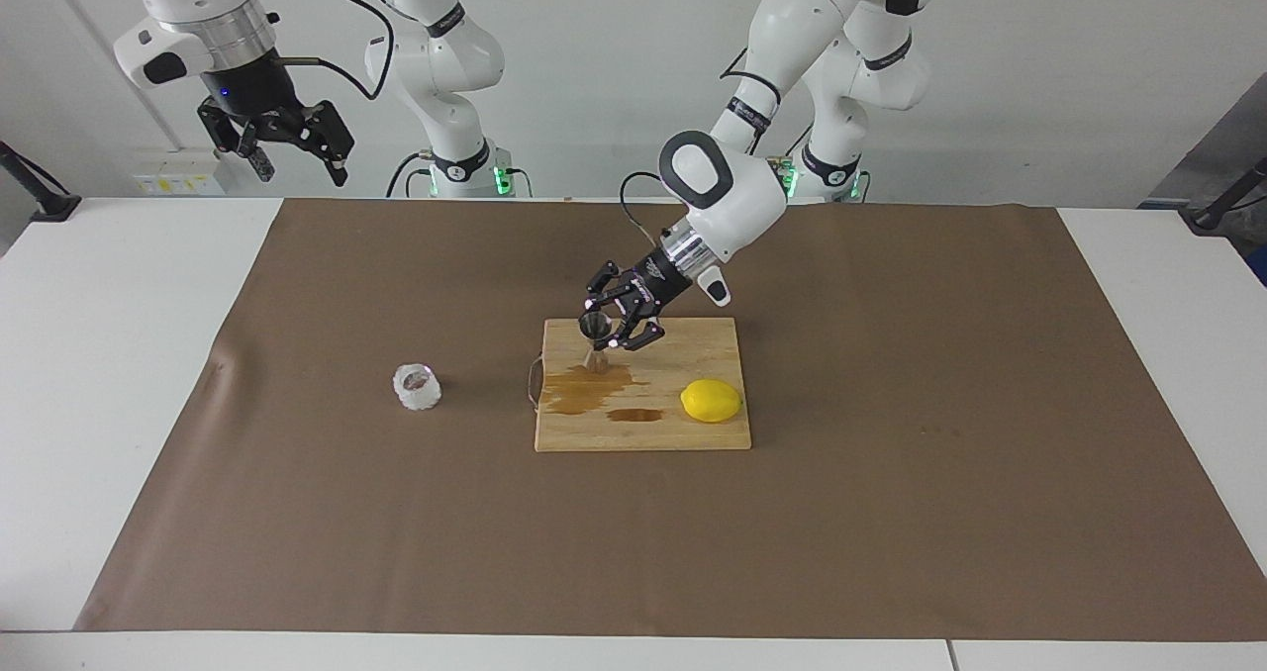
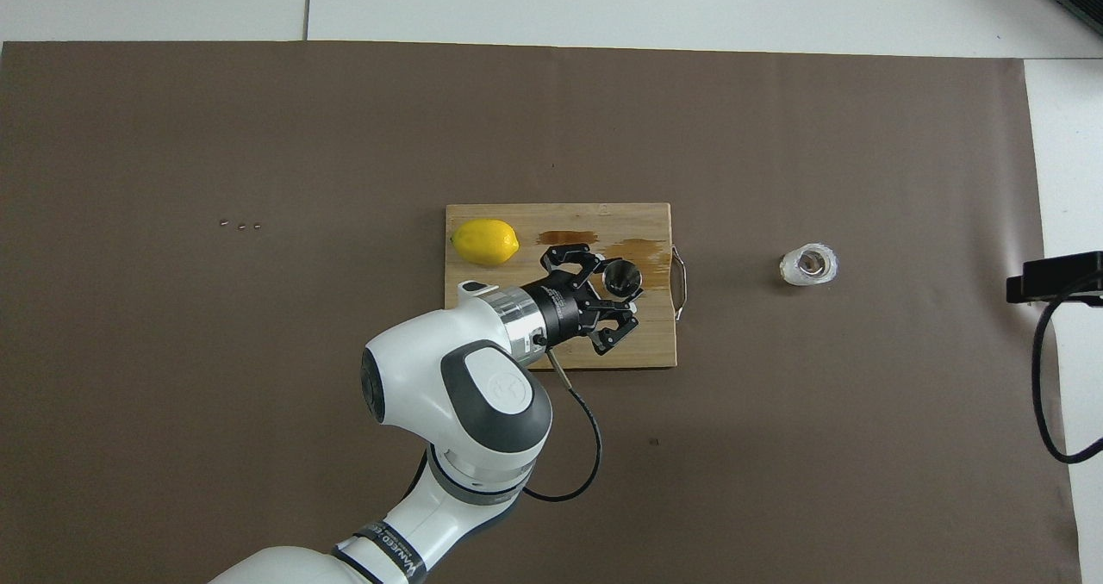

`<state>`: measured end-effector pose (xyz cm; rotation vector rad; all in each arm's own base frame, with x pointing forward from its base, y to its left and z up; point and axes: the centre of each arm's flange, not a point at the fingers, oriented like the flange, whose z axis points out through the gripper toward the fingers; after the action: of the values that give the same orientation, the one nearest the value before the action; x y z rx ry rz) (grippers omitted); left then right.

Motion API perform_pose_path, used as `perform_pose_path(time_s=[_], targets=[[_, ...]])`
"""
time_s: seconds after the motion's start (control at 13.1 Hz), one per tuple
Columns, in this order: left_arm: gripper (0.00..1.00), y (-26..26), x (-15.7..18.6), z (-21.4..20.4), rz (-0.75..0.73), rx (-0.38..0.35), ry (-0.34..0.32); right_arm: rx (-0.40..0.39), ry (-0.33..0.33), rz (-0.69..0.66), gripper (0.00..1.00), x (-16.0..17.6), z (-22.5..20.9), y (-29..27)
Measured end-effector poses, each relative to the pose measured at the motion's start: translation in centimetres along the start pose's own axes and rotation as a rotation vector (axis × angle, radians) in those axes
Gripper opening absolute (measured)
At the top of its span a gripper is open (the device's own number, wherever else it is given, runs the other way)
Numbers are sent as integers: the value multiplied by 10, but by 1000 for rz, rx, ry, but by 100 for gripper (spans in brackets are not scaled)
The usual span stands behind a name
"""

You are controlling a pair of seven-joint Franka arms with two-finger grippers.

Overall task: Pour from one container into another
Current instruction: 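Lower the metal cup onto the board beside the stain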

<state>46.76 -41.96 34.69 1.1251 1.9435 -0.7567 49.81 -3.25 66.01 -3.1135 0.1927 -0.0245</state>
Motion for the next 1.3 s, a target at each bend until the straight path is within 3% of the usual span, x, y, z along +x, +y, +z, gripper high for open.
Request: perform_pose_path(time_s=[1.3], targets=[[47,5,1,13,58,7,17,0,0,0,100,0,0,0]])
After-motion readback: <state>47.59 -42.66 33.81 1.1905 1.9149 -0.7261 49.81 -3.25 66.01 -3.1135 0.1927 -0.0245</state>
